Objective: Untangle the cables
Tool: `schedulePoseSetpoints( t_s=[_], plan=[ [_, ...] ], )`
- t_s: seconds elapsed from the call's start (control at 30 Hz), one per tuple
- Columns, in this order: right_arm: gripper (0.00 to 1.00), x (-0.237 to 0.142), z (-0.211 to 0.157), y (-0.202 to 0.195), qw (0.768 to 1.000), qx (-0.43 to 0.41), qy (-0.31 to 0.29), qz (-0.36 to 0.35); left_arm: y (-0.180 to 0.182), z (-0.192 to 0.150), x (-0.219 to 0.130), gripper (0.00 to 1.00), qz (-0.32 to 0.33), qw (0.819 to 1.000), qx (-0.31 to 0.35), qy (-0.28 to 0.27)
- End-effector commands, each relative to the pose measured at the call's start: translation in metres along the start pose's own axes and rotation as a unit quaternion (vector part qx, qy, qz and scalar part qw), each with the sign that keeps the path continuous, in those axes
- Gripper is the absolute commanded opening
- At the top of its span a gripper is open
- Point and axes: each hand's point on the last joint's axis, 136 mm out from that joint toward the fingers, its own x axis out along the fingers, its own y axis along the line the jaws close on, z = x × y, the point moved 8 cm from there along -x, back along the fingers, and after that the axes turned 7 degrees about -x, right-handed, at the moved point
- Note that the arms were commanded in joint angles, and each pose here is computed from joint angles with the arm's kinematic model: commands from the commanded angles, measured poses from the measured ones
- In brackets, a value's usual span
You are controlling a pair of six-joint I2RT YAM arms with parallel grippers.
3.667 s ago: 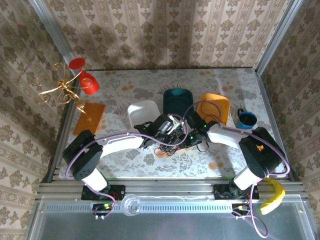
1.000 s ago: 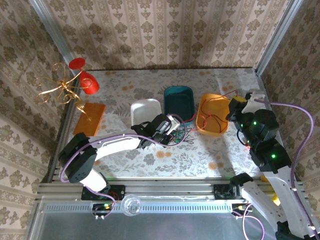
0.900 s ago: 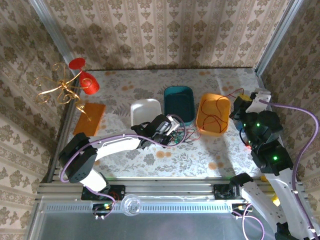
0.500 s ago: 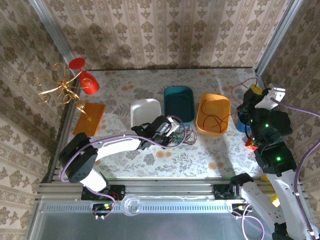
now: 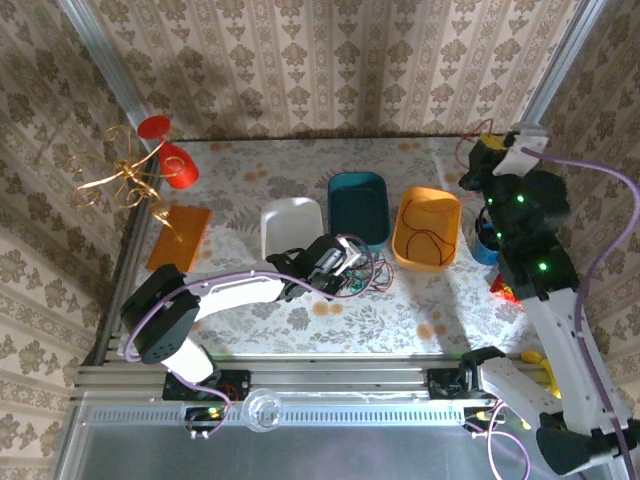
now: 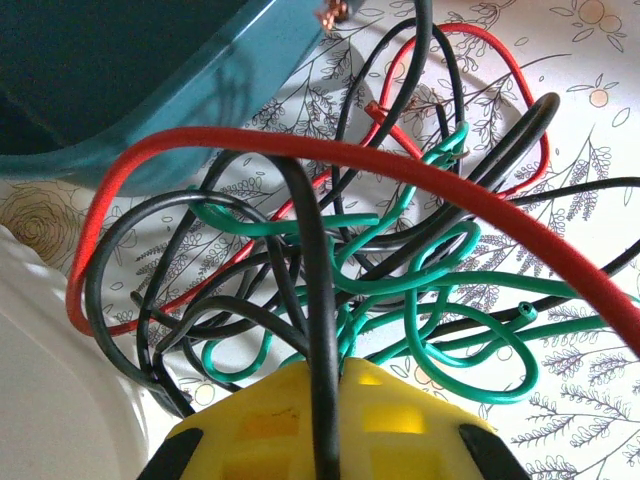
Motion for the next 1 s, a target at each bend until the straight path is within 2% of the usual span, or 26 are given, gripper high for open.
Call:
schedulePoseSetpoints(
  t_s=[0.0, 0.17, 0.33, 0.43, 0.7, 0.97],
  plan=[
    [0.00, 0.016, -0.048, 0.003, 0.996, 0.007, 0.090, 0.012, -0.002, 0.003, 0.004, 0.00, 0.003, 1.000, -0.001, -0.005],
    [0.00, 0.034, -0.132, 0.008, 0.971, 0.035, 0.234, 0.020, -0.002, 0.005, 0.004, 0.00, 0.004, 1.000, 0.000, -0.006],
    [0.00, 0.033, -0.208, 0.002, 0.932, 0.079, 0.353, -0.038, -0.003, 0.006, 0.003, 0.00, 0.005, 1.000, 0.003, -0.007],
    [0.00, 0.031, -0.240, 0.000, 0.910, 0.089, 0.401, -0.056, -0.003, 0.007, 0.003, 0.00, 0.005, 1.000, 0.002, -0.007],
    [0.00, 0.034, -0.277, -0.001, 0.880, 0.085, 0.461, -0.079, -0.004, 0.009, 0.002, 0.00, 0.005, 1.000, 0.006, -0.006],
    [0.08, 0.049, -0.297, -0.002, 0.865, 0.087, 0.487, -0.087, -0.003, 0.011, -0.001, 0.00, 0.009, 1.000, 0.010, -0.008]
  ],
)
